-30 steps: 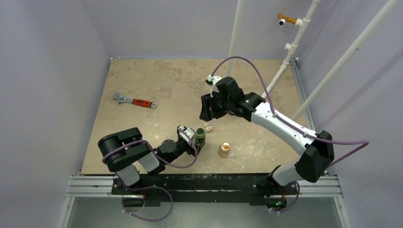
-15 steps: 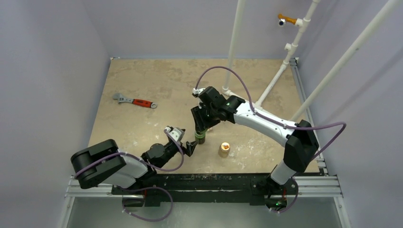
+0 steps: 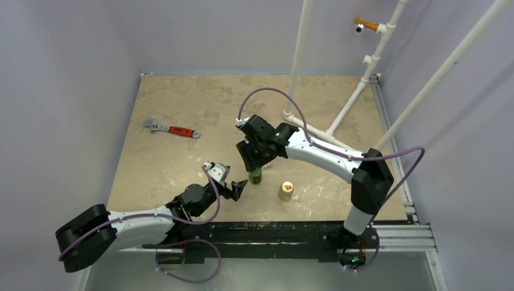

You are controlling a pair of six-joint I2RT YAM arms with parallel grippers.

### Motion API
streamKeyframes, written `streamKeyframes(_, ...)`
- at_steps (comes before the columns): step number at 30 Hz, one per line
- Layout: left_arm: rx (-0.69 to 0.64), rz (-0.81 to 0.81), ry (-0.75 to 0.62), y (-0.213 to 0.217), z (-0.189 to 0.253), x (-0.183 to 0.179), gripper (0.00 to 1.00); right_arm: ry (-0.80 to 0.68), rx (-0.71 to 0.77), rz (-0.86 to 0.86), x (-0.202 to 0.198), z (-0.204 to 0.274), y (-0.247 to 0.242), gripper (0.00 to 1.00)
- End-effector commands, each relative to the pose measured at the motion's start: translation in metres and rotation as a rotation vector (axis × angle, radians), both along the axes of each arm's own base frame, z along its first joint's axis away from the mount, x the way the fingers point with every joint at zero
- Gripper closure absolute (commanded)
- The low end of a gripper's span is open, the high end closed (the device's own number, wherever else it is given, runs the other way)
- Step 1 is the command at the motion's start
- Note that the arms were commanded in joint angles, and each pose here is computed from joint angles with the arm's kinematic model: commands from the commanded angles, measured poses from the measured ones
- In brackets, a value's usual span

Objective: Sort the pills into containers
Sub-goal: Screw the lid of the pill bottle onto the pill bottle.

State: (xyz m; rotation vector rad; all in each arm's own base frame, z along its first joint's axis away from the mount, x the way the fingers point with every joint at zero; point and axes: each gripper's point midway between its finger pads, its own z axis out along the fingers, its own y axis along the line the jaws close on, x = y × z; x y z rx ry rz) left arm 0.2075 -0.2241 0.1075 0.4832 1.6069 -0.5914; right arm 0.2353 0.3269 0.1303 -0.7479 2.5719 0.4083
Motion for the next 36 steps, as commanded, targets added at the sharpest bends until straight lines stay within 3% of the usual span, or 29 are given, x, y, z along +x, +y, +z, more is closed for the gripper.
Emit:
streamKeyframes(1,0.056,0.019,0.041,0.008,-0.009,-0.001,0.16,-0.046,-0.009,-0.017,0.007,0.014,0.002,0.88)
streamKeyframes(36,0.050,0.025,0.084,0.007,-0.015,-0.001,0.16,-0.054,-0.118,0.002,0.001,-0.002,0.007,0.88)
